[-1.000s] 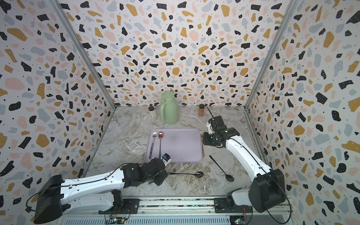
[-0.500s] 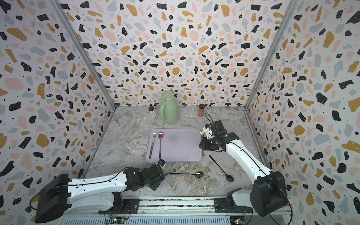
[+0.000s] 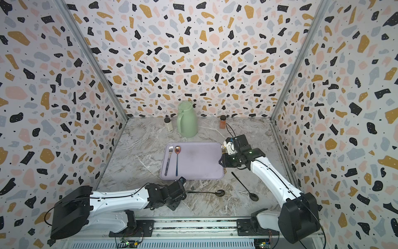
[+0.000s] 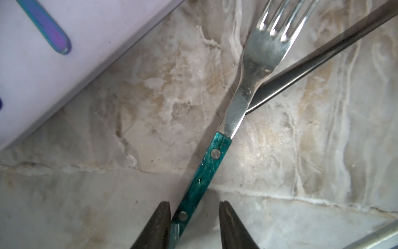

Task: Set the spoon and fork side by side
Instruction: Pick up the fork at the center of the board.

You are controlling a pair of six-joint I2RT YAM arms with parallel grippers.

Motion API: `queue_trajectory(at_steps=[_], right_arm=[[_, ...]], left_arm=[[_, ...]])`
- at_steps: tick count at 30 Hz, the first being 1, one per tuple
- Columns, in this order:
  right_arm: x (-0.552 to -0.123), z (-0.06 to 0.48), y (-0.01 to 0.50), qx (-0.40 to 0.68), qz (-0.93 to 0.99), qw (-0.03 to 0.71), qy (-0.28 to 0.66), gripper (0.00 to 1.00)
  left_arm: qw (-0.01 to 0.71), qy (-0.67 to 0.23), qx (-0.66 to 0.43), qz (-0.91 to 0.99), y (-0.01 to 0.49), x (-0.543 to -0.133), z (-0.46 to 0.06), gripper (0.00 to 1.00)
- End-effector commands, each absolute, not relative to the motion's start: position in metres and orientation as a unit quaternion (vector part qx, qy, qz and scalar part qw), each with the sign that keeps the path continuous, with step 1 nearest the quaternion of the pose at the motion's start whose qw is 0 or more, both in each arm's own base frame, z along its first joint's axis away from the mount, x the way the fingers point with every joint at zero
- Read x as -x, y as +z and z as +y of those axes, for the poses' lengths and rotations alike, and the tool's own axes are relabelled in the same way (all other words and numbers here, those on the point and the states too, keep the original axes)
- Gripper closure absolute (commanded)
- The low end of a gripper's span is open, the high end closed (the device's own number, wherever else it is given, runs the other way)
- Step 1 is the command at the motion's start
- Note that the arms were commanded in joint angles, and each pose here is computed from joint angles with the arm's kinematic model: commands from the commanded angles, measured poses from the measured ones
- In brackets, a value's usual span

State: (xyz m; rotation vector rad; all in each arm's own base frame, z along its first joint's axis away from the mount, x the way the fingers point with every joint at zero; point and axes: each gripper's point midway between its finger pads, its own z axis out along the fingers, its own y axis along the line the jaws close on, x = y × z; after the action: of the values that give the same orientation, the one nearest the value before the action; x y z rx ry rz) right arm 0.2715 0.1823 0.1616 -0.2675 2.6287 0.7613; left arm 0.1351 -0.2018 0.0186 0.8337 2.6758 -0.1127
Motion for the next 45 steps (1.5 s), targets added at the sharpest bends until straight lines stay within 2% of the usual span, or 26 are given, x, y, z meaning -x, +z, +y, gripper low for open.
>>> queue_trajectory(at_steps=[1, 6, 18, 25, 32, 37, 45], right_arm=[[-0.269, 0.185, 0.17, 0.107, 0.932, 0.207, 0.278, 0.69], [-0.268, 0.185, 0.167, 0.107, 0.933, 0.203, 0.279, 0.69], [-0.269, 0.184, 0.163, 0.102, 0.934, 0.2, 0.276, 0.69], [-0.269, 0.185, 0.161, 0.101, 0.935, 0.197, 0.277, 0.69], [-0.269, 0.184, 0.166, 0.102, 0.934, 0.202, 0.276, 0.69], [-0.269, 0.182, 0.179, 0.103, 0.929, 0.222, 0.276, 0.69], [-0.27, 0.18, 0.187, 0.098, 0.925, 0.24, 0.278, 0.69]], left_arm=[[0.166, -0.051, -0.301, 0.938, 0.023, -0.137, -0.214, 0.62], [0.153, -0.054, -0.313, 0.936, 0.019, -0.132, -0.218, 0.73], [0.151, -0.041, -0.349, 0.924, 0.019, -0.122, -0.227, 0.87], [0.17, -0.051, -0.357, 0.917, 0.028, -0.122, -0.236, 0.92], [0.221, -0.085, -0.344, 0.908, 0.065, -0.129, -0.24, 0.95], [0.273, -0.089, -0.31, 0.907, 0.1, -0.15, -0.235, 0.98], [0.323, -0.116, -0.165, 0.925, 0.15, -0.222, -0.227, 1.0]])
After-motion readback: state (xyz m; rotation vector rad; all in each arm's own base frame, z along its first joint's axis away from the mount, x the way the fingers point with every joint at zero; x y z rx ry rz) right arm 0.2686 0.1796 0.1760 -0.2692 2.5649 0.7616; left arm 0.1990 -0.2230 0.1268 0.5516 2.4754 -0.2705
